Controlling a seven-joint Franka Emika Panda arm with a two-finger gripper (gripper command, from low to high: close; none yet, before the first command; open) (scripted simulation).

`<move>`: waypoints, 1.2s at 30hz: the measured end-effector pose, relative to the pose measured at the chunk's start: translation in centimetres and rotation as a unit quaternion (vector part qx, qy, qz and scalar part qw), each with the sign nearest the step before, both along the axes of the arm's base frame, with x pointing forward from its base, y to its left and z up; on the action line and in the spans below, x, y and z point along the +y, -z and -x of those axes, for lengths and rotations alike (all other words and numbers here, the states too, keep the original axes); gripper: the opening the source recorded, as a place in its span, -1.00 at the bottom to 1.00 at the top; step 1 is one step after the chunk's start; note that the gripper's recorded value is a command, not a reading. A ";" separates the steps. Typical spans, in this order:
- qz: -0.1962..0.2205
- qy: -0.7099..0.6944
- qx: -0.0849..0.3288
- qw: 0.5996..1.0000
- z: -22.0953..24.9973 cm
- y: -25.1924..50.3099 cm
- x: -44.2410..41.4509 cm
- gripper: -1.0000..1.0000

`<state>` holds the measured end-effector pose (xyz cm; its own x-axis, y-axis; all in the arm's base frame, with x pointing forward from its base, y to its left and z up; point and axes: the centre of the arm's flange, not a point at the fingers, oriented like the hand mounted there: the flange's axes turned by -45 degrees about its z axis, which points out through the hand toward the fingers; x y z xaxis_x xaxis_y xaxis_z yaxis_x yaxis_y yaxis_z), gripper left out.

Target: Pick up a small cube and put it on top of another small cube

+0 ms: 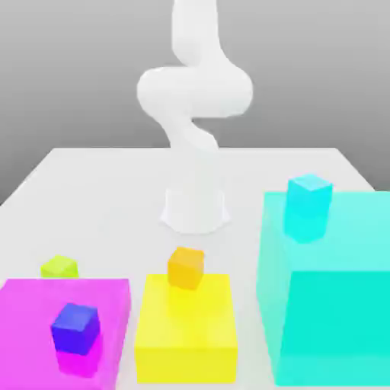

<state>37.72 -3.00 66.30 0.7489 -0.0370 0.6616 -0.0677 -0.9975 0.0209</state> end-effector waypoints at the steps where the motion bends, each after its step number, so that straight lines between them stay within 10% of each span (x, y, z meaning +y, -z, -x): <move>1: 0.005 0.012 0.017 1.000 -1.1 2.2 -1.4 0.00; 10: 0.008 0.101 0.163 0.981 -3.0 21.2 -14.6 0.00; 20: -0.063 0.172 0.301 0.936 7.6 41.0 -24.0 0.00; 30: -0.103 0.191 0.338 0.916 13.0 52.7 -24.8 0.00; 31: -0.103 0.190 0.338 0.916 13.0 53.2 -24.7 -1.00; 36: -0.104 0.190 0.339 0.915 13.0 53.3 -24.7 -1.00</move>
